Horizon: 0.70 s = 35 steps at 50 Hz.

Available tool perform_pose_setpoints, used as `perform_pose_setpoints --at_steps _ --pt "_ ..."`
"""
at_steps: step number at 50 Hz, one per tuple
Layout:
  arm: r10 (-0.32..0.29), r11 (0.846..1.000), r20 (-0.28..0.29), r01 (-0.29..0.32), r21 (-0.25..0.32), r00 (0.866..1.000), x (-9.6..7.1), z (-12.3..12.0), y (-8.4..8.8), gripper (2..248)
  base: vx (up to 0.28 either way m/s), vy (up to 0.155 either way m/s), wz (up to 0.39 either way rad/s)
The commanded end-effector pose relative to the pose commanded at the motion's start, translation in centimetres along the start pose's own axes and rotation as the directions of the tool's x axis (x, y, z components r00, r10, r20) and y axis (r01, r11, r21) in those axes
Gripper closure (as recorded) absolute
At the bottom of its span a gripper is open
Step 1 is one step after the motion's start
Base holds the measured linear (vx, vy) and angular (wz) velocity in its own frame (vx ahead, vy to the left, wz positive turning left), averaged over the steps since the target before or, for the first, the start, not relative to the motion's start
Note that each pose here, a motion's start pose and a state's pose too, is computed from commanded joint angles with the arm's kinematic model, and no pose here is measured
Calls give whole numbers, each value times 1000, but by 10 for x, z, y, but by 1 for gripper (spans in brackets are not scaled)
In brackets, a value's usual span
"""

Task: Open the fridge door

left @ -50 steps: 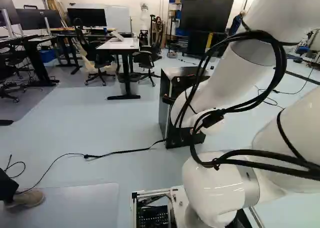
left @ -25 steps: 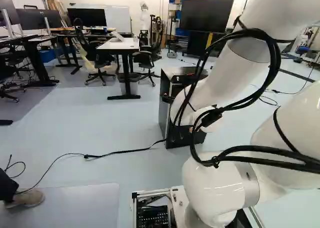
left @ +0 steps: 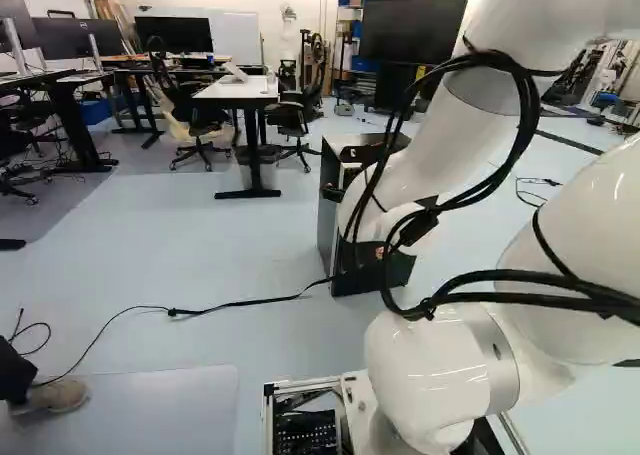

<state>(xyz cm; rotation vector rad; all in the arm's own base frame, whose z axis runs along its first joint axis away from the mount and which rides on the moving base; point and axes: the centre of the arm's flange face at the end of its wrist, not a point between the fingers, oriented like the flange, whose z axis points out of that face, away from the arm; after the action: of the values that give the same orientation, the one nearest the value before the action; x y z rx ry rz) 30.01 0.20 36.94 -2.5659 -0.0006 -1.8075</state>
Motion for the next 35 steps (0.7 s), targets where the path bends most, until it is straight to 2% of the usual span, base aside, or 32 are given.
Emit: perform_pose_setpoints --at_steps 35 --pt "58 998 5 -58 -40 998 9 20 -10 3 0 0 0"
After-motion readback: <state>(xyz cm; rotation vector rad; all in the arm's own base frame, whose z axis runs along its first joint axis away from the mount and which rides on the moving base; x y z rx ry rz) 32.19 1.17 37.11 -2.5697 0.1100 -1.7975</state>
